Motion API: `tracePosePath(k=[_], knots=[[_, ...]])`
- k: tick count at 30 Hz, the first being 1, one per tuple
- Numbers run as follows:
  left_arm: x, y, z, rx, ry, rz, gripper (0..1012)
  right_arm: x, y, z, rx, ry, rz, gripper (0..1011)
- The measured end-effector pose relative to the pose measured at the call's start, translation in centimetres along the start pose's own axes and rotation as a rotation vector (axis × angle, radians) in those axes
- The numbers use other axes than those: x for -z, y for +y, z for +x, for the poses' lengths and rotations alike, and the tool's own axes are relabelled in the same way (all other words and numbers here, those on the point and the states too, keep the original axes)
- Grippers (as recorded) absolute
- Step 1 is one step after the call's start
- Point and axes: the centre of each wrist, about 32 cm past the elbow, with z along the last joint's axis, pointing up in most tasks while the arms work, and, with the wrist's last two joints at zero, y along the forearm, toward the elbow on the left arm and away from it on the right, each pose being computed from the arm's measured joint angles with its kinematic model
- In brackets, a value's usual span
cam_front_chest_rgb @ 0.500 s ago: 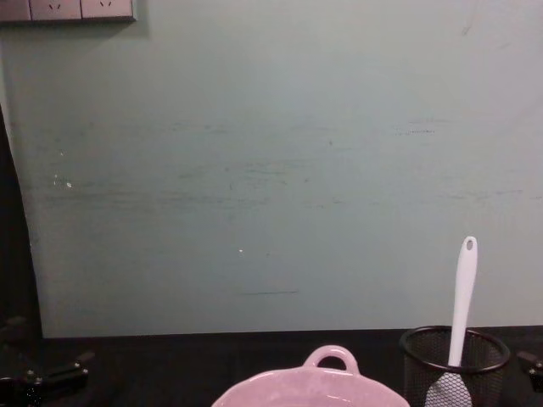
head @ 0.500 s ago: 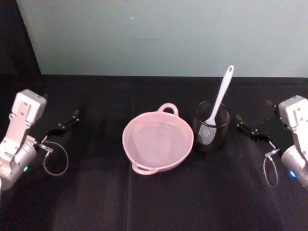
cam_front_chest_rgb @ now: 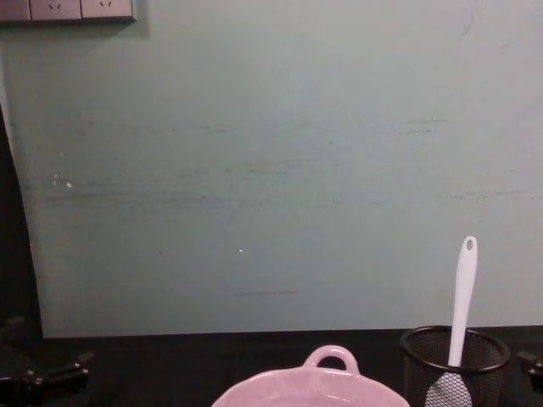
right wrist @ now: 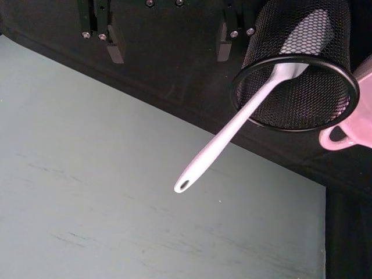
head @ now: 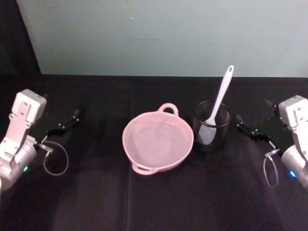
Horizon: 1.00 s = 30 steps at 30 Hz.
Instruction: Use the one hand to pick up the spoon and stir the clear water in the bowl.
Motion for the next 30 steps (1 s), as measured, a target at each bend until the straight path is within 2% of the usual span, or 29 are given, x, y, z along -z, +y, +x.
tracePosePath(k=[9, 15, 18, 19, 21, 22, 23, 25, 27, 28, 30], knots=[[0.0, 0.0, 0.0, 0.0, 0.0, 0.0, 1011, 0.0, 0.0, 0.1, 0.0, -0.001, 0.001, 1002], [0.0, 0.0, 0.0, 0.0, 0.0, 0.0, 1011, -0.7, -1.1, 1.4, 0.006, 0.023, 0.001, 1002], [0.0, 0.0, 0.0, 0.0, 0.0, 0.0, 1011, -1.5, -2.1, 2.4, -0.004, 0.08, 0.004, 1002], [0.0, 0.0, 0.0, 0.0, 0.0, 0.0, 1011, -2.2, -2.6, 2.9, -0.016, 0.125, 0.008, 1002], [0.0, 0.0, 0.0, 0.0, 0.0, 0.0, 1011, -2.9, -3.0, 3.5, -0.035, 0.179, 0.011, 1002], [0.0, 0.0, 0.0, 0.0, 0.0, 0.0, 1011, -3.5, -3.2, 4.1, -0.061, 0.246, 0.014, 1002], [0.0, 0.0, 0.0, 0.0, 0.0, 0.0, 1011, -3.7, -3.3, 4.2, -0.071, 0.27, 0.015, 1002], [0.0, 0.0, 0.0, 0.0, 0.0, 0.0, 1011, -4.4, -3.4, 4.9, -0.114, 0.369, 0.012, 1002], [0.0, 0.0, 0.0, 0.0, 0.0, 0.0, 1011, -4.7, -3.2, 5.3, -0.144, 0.434, 0.007, 1002], [0.0, 0.0, 0.0, 0.0, 0.0, 0.0, 1011, -5.1, -2.9, 5.6, -0.174, 0.499, 0.0, 1002], [0.0, 0.0, 0.0, 0.0, 0.0, 0.0, 1011, -5.2, -2.5, 6.0, -0.198, 0.557, -0.008, 1002]])
